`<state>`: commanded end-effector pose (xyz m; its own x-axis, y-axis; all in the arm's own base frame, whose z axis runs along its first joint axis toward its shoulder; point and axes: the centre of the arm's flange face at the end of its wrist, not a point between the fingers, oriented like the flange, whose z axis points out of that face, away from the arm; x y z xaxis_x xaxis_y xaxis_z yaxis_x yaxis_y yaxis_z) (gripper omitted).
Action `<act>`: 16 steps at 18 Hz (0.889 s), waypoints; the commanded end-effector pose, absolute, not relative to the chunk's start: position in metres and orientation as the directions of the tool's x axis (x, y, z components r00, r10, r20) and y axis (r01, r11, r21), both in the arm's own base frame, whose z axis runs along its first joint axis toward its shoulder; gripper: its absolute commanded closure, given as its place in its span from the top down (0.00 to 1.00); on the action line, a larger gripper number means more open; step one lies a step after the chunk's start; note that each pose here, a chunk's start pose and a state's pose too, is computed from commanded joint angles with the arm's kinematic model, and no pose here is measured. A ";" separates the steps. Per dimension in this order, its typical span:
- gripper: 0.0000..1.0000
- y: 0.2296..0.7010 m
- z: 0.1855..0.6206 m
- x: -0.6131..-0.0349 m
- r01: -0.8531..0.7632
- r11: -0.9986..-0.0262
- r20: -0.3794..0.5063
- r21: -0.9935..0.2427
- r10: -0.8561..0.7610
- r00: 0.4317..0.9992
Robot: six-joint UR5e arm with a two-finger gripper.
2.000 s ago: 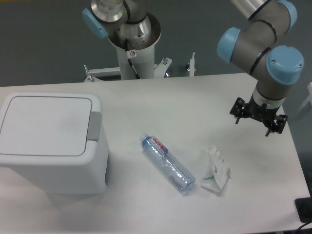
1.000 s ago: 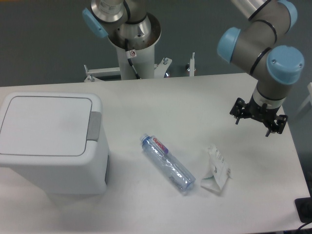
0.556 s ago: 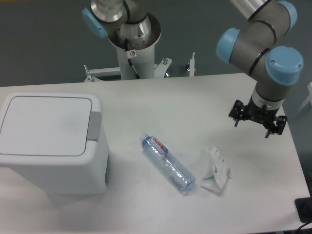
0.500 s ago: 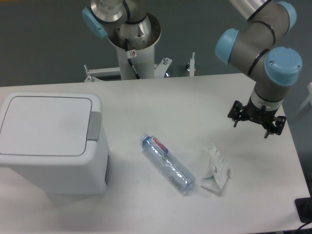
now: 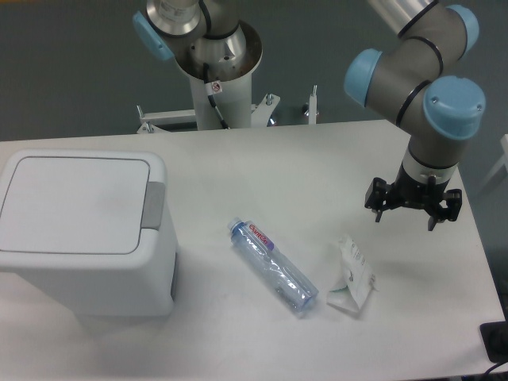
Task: Open the trash can
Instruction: 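Move the open gripper across the table toward the trash can lid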
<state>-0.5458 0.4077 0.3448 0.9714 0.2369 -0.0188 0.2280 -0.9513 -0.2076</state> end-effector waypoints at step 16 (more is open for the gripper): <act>1.00 0.484 0.454 -0.458 0.352 -0.847 0.145 -0.398 0.321 0.936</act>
